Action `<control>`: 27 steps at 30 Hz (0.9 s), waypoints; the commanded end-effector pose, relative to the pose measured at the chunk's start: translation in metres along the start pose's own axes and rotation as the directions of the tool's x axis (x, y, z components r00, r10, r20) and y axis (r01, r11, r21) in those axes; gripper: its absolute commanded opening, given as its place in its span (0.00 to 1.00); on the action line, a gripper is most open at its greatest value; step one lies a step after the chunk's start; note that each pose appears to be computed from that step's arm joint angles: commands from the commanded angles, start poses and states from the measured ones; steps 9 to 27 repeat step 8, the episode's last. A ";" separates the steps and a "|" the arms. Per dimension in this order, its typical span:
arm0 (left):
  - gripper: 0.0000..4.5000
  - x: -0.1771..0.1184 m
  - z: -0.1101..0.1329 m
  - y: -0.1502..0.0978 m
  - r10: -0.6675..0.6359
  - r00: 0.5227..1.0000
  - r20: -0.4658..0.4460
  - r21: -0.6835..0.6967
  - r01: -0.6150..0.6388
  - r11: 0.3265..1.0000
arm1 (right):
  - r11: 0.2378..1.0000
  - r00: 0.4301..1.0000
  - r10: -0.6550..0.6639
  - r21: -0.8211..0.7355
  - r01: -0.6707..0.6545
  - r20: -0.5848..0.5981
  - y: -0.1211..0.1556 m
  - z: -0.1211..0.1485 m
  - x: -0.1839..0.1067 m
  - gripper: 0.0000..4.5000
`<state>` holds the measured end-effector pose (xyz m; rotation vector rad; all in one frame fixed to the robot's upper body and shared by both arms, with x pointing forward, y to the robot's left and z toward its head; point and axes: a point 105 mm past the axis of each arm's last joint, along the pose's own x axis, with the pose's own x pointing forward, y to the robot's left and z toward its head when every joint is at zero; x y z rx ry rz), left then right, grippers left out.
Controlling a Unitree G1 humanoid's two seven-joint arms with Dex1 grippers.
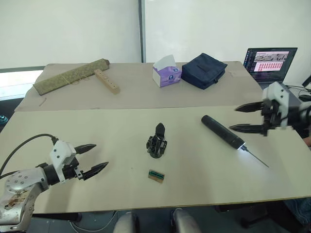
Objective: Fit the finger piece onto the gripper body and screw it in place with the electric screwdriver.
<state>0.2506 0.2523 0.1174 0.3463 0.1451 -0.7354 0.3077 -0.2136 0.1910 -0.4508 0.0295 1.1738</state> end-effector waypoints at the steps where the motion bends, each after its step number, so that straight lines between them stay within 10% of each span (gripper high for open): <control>1: 1.00 -0.005 -0.011 0.006 0.071 0.997 -0.020 0.070 -0.069 0.995 | 0.984 0.974 0.123 -0.148 -0.095 0.193 0.054 0.008 0.021 0.98; 27: 1.00 -0.010 -0.020 -0.003 0.090 0.996 -0.029 0.138 -0.085 0.987 | 0.981 0.961 0.112 -0.184 -0.066 0.254 0.075 -0.012 0.044 0.98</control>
